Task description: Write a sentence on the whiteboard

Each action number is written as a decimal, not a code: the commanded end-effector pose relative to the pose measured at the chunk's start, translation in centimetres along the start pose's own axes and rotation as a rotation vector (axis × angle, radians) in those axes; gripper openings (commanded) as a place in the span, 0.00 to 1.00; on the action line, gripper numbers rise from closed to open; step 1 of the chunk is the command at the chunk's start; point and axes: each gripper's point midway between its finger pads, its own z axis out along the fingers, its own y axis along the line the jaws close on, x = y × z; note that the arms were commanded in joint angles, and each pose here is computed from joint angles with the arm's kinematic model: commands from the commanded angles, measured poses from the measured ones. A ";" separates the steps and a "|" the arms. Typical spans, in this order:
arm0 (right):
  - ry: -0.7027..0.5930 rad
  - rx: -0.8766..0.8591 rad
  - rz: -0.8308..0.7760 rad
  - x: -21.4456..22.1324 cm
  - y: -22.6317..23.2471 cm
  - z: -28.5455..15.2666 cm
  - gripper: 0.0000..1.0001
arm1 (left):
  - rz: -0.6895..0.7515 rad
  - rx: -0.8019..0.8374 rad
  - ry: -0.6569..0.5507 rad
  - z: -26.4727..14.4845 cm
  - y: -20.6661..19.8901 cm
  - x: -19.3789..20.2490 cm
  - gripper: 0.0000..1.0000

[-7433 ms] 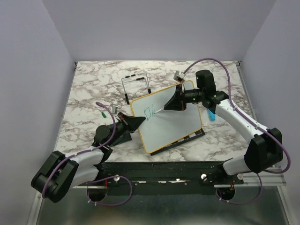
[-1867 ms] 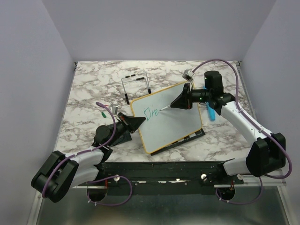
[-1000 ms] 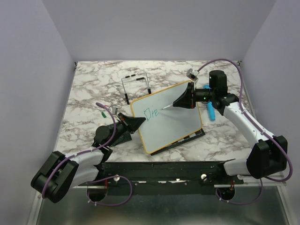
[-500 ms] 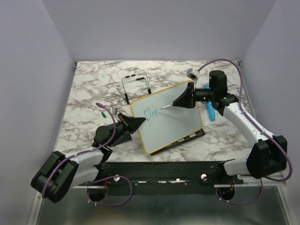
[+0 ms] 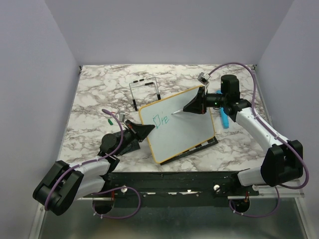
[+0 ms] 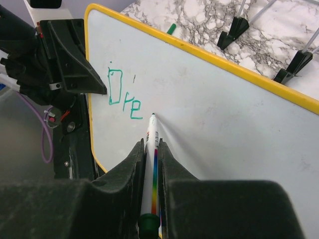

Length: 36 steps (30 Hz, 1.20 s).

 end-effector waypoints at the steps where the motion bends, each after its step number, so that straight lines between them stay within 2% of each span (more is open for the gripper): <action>1: 0.001 0.023 0.014 0.4 -1.2 0.3 0.01 | 0.094 -0.013 0.065 -0.5 1.1 1.6 0.00; 21: 0.019 -0.050 0.054 0.7 0.0 1.8 0.01 | 0.091 -0.009 0.067 -0.4 1.1 1.7 0.00; 36: 0.078 -0.063 0.058 3.0 0.6 1.3 0.01 | 0.095 -0.013 0.067 -0.5 1.1 1.7 0.00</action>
